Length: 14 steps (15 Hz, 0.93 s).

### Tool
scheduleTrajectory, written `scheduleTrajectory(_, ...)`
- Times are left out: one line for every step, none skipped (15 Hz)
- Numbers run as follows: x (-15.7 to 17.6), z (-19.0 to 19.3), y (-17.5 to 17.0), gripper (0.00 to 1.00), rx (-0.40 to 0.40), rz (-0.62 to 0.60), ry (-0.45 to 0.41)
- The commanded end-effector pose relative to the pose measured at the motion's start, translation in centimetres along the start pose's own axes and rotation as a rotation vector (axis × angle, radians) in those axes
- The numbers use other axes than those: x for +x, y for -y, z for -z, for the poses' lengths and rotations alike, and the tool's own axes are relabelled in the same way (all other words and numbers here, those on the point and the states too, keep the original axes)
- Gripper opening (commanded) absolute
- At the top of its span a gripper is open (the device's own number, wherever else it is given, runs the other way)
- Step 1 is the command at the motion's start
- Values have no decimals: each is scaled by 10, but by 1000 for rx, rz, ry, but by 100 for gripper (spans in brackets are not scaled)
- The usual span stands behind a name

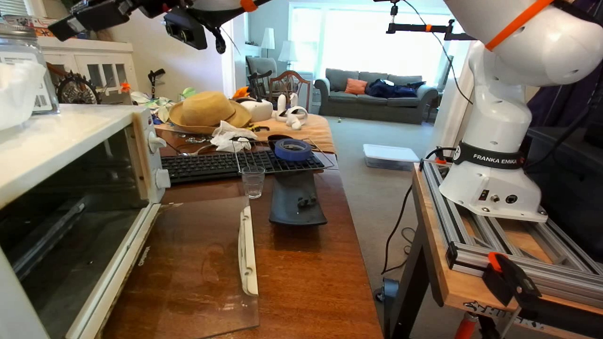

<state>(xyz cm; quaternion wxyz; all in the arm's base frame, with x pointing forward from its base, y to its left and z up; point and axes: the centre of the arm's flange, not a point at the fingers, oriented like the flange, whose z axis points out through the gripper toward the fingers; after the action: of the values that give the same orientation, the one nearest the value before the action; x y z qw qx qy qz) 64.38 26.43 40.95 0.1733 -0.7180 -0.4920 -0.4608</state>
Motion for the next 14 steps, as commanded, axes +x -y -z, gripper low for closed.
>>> scheduleTrajectory(9, 22, 2, 0, -74, -42, 44)
scheduleTrajectory(11, 24, 2, 0, -65, -55, 49)
scheduleTrajectory(13, 28, 5, 0, -53, -69, 50)
scheduleTrajectory(15, 29, 9, 0, -49, -83, 54)
scheduleTrajectory(17, 30, 16, 0, -47, -99, 64)
scheduleTrajectory(19, 31, 23, 0, -48, -112, 68)
scheduleTrajectory(21, 34, 33, 0, -59, -128, 71)
scheduleTrajectory(22, 38, 42, 0, -62, -141, 75)
scheduleTrajectory(21, 43, 50, 26, -73, -156, 81)
scheduleTrajectory(27, 21, 18, 2, -37, -116, 42)
scheduleTrajectory(30, 22, 23, 9, -42, -124, 45)
scheduleTrajectory(32, 23, 26, 16, -44, -129, 48)
scheduleTrajectory(32, 26, 28, 23, -46, -132, 51)
scheduleTrajectory(32, 28, 28, 51, -47, -135, 52)
